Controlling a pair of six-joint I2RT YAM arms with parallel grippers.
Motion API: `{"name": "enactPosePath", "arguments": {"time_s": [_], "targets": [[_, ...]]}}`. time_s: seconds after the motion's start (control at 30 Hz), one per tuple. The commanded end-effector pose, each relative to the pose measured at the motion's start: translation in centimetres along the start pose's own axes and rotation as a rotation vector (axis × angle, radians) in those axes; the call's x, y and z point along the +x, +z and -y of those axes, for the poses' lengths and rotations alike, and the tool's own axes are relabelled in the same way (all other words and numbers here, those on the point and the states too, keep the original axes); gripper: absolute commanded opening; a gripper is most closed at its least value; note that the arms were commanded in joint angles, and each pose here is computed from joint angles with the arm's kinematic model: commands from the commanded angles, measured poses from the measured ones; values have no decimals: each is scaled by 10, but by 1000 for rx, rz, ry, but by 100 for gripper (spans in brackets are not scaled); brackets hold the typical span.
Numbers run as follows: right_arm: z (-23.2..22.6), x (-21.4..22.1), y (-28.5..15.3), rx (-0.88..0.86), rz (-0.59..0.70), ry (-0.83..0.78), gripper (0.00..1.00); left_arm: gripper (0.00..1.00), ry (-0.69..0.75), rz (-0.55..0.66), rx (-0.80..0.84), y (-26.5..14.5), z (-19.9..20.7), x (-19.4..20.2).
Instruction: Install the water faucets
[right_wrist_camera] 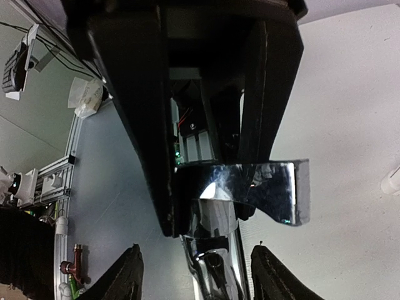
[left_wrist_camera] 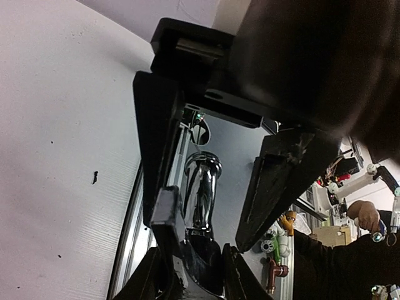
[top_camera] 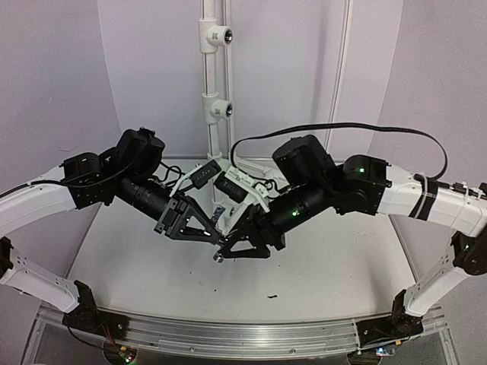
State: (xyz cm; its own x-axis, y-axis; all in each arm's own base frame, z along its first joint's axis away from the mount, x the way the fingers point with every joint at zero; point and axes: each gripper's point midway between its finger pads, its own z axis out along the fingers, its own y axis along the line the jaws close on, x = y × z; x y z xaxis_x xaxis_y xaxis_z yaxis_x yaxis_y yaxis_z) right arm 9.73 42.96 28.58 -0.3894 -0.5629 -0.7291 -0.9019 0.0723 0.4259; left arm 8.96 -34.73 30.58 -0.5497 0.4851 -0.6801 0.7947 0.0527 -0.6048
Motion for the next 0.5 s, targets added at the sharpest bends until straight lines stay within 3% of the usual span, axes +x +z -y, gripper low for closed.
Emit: {"name": "enactPosePath", "arguments": {"time_s": [0.0,0.33,0.47], "targets": [[-14,-19,-7,-67,19,-61,46,0,62,22,67,-7,19,-12],[-12,-26,10,-119,1,-75,34,0,60,7,74,-4,17,-7],[-15,-29,14,-147,1,-91,19,0,58,1,81,-3,17,-5]]}}
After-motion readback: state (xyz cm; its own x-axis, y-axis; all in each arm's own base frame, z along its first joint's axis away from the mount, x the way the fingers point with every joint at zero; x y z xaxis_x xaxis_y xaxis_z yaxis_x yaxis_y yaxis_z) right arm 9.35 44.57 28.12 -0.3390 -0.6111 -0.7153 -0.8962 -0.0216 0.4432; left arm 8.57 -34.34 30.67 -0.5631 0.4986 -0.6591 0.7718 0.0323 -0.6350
